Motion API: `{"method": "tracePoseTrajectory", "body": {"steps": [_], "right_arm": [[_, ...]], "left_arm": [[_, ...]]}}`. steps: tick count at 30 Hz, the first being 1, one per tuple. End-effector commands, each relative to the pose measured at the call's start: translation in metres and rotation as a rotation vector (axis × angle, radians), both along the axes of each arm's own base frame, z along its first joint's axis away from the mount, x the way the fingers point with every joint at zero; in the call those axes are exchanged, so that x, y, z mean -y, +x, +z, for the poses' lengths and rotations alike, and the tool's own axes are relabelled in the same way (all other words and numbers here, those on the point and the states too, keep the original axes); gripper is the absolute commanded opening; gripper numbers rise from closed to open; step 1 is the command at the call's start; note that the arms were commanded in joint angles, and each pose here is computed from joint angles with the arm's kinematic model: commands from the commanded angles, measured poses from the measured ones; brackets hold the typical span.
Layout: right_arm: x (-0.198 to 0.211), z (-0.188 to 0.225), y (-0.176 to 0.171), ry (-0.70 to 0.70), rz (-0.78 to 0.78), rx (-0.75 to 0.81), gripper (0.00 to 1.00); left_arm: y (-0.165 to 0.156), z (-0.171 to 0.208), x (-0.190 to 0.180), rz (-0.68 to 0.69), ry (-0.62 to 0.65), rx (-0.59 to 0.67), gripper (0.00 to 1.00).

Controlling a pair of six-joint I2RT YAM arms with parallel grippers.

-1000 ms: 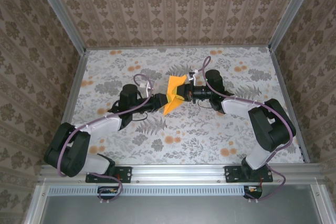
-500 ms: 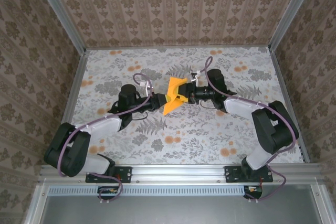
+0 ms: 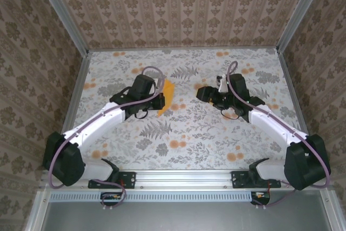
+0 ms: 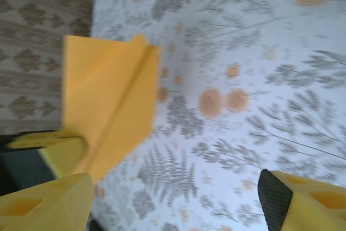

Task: Fold a paper plane with a square sheet of paper (pick it up from the middle)
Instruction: Turn over the paper at the center of the table.

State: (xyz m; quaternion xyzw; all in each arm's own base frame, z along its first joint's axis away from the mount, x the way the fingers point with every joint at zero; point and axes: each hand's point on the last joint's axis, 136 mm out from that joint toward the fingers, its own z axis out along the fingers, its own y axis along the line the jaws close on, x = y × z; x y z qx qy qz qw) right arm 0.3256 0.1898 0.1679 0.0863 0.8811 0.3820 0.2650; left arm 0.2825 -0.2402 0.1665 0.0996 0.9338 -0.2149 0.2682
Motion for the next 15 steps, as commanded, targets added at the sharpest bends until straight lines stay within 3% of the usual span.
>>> {"method": "tracePoseTrajectory", "body": {"steps": [1,4,9,11,15], "right_arm": [[0.03,-0.026,-0.012,-0.138,-0.098,-0.041,0.83],[0.043,-0.028,-0.018,-0.171,-0.158,-0.049,0.83],[0.061,-0.031,-0.034,-0.219,-0.221,-0.088,0.83],[0.066,-0.034,-0.04,-0.237,-0.238,-0.11,0.83],[0.07,-0.043,-0.048,-0.252,-0.246,-0.148,0.83]], "left_arm": [[-0.008,-0.027,-0.064,0.049,0.509,-0.008,0.07],[-0.001,-0.026,-0.067,0.07,0.654,0.017,0.07],[0.012,-0.037,-0.055,0.116,0.776,0.018,0.07],[0.016,-0.048,-0.043,0.115,0.776,-0.008,0.08],[0.018,-0.075,-0.006,0.082,0.649,-0.089,0.13]]}}
